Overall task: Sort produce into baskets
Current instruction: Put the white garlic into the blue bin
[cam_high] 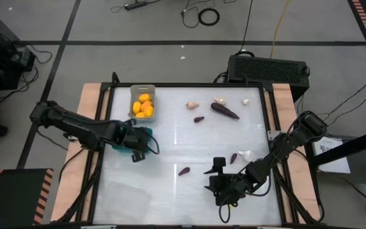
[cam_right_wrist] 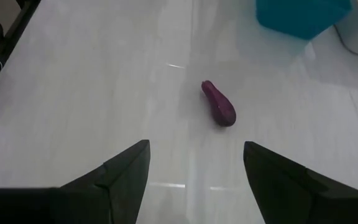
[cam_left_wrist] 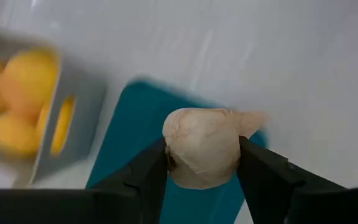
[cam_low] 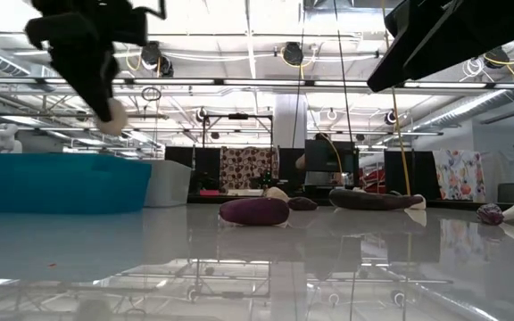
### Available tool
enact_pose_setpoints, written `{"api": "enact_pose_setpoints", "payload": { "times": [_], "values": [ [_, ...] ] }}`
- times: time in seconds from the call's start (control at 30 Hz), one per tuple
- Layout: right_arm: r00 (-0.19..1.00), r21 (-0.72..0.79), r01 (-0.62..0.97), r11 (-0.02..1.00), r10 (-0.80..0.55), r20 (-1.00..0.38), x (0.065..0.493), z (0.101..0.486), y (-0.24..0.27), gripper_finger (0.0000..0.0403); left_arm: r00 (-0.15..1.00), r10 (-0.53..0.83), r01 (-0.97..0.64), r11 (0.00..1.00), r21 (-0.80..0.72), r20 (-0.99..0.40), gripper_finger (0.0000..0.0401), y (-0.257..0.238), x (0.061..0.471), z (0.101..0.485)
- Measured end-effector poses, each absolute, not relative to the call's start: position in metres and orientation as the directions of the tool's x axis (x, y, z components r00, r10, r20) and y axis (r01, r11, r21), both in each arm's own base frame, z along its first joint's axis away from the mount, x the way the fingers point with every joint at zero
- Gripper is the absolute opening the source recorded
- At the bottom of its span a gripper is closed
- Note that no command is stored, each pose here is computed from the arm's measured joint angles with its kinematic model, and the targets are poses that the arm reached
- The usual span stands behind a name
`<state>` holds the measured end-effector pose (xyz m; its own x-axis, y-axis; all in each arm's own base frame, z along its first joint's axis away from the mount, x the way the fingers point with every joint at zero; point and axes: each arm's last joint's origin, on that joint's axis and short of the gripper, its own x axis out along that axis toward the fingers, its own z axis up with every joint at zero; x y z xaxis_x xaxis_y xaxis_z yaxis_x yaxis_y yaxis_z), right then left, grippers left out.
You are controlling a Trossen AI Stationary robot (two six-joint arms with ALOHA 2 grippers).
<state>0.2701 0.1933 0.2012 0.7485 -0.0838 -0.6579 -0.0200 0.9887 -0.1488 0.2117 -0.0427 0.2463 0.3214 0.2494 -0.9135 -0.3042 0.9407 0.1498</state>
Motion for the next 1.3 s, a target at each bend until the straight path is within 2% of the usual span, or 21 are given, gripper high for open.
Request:
{"api": "enact_pose_setpoints", "payload": {
  "times": [0.17, 0.4, 0.57, 0.67, 0.8, 0.97, 1.03, 1.13, 1.3],
  "values": [
    [0.749, -0.164, -0.034, 0.986, -0.083, -0.657, 0.270, 0.201, 0.193, 0.0251, 0.220, 0.280, -0.345, 0.918, 0.194, -0.934, 0.0180, -0.039, 0.199, 0.246],
    [0.747, -0.168, -0.037, 0.985, -0.085, -0.659, 0.270, 0.201, 0.193, 0.0251, 0.222, 0.303, -0.349, 0.912, 0.214, -0.927, 0.0185, -0.039, 0.199, 0.246],
    [0.749, -0.207, -0.004, 0.978, -0.134, -0.648, 0.269, 0.201, 0.191, 0.0251, 0.224, 0.303, -0.373, 0.905, 0.206, -0.926, 0.0219, -0.039, 0.200, 0.246],
    [0.690, -0.237, -0.029, 0.971, -0.152, -0.708, 0.266, 0.196, 0.184, 0.0251, 0.223, 0.296, -0.379, 0.904, 0.197, -0.929, 0.0247, -0.039, 0.200, 0.246],
    [0.617, -0.218, 0.030, 0.975, -0.190, -0.764, 0.262, 0.199, 0.167, 0.0251, 0.219, 0.287, -0.398, 0.899, 0.183, -0.933, 0.0276, -0.038, 0.200, 0.245],
    [0.534, -0.217, 0.107, 0.970, -0.240, -0.811, 0.248, 0.212, 0.147, 0.0251, 0.209, 0.281, -0.422, 0.890, 0.173, -0.937, 0.0287, -0.033, 0.201, 0.245],
    [0.491, -0.210, 0.167, 0.963, -0.266, -0.830, 0.238, 0.218, 0.140, 0.0251, 0.249, 0.275, -0.438, 0.887, 0.145, -0.929, 0.0288, -0.032, 0.205, 0.246],
    [0.419, -0.168, 0.297, 0.940, -0.286, -0.862, 0.221, 0.227, 0.132, 0.0251, 0.375, 0.245, -0.435, 0.898, 0.064, -0.894, 0.0288, -0.034, 0.218, 0.250],
    [0.243, -0.157, 0.519, 0.840, -0.321, -0.915, 0.192, 0.232, 0.124, 0.0251, 0.609, 0.172, -0.294, 0.955, -0.019, -0.774, 0.0288, -0.040, 0.241, 0.262]
  ]
}}
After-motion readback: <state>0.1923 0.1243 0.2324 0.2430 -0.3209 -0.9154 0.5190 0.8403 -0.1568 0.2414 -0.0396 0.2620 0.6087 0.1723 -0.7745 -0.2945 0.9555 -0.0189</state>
